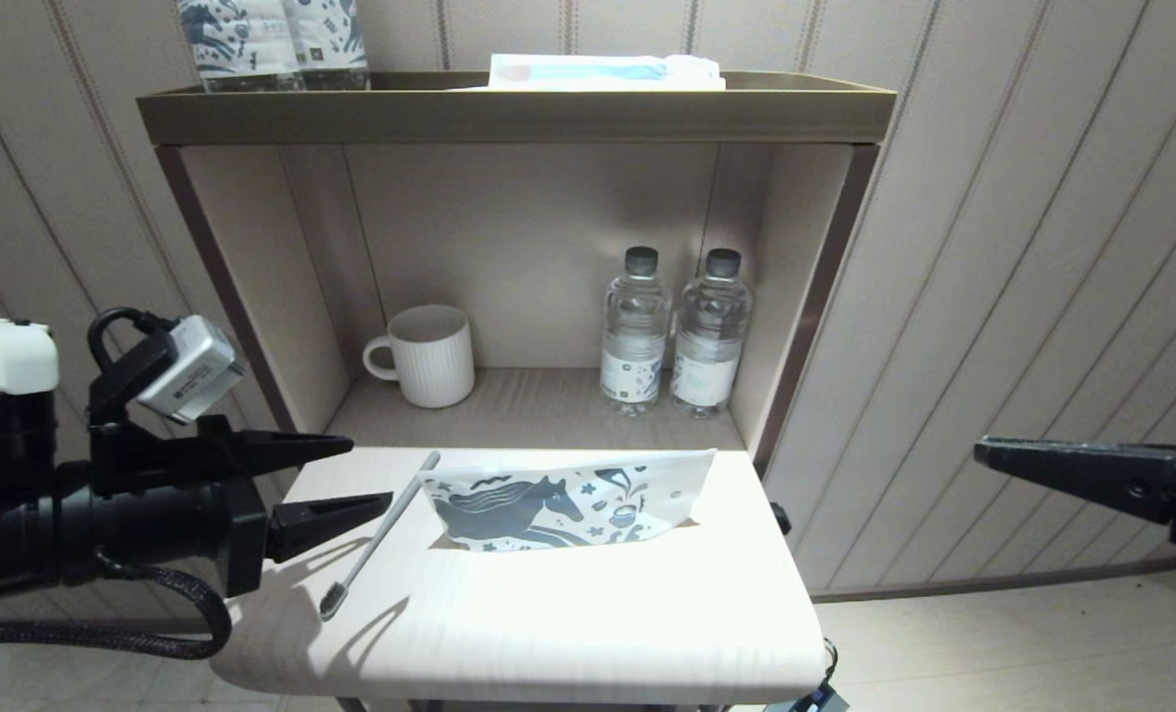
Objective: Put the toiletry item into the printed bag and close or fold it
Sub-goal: Pick up the storage bag
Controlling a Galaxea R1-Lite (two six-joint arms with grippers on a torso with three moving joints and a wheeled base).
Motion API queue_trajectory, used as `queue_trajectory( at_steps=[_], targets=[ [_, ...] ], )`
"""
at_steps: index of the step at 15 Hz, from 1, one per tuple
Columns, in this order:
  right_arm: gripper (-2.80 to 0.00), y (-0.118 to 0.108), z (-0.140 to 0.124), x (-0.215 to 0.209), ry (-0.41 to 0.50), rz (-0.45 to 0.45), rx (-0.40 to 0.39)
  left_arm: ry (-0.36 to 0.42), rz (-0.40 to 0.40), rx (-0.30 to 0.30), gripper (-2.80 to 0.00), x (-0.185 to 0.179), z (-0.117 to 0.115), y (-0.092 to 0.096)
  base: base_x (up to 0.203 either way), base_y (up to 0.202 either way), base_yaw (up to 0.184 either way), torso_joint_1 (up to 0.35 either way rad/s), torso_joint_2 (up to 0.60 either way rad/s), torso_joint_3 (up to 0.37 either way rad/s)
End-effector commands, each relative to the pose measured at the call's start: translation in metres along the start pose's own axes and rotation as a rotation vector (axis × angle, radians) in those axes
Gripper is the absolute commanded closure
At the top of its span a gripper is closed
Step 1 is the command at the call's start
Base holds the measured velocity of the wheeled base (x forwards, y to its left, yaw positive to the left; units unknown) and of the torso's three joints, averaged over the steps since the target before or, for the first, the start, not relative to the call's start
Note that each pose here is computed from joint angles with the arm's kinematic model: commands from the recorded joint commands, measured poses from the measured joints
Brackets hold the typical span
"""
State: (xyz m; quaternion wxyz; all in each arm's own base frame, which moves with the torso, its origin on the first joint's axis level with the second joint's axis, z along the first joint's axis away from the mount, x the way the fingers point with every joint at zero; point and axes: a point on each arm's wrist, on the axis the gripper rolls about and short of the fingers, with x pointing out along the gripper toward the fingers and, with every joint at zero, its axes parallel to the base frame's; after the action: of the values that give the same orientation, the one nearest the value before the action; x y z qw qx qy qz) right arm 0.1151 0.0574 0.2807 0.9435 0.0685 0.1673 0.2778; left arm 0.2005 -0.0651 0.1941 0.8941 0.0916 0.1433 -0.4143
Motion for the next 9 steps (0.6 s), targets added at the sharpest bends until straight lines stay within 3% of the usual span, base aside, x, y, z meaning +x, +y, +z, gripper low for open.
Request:
queue_trajectory(
  at_steps=[1,3,5,7,9],
  targets=[
    [0.00,0.001,-0.002,0.000,0.008,0.007,0.003,0.057,-0.027,0.008,-2.80,0.020,-0.011,0.008,0.000,0.000,0.000,0.000,0.00,0.000],
    [0.00,0.005,-0.004,0.001,0.019,0.043,0.014,0.097,-0.053,0.027,-2.80,0.036,-0.022,0.015,0.000,0.000,0.000,0.000,0.00,0.000],
    [0.00,0.005,-0.005,0.001,0.024,0.047,0.021,0.038,-0.096,0.070,-2.80,0.044,-0.018,0.020,0.000,0.000,0.000,0.000,0.00,0.000],
    [0.00,0.006,-0.006,0.004,0.036,0.050,0.020,-0.011,-0.070,0.092,-2.80,0.041,-0.015,0.030,0.000,0.000,0.000,0.000,0.00,0.000],
    [0.00,0.007,-0.007,0.007,0.048,0.061,0.016,-0.059,-0.120,0.110,-2.80,0.039,-0.010,0.034,0.000,0.000,0.000,0.000,0.00,0.000]
  ],
)
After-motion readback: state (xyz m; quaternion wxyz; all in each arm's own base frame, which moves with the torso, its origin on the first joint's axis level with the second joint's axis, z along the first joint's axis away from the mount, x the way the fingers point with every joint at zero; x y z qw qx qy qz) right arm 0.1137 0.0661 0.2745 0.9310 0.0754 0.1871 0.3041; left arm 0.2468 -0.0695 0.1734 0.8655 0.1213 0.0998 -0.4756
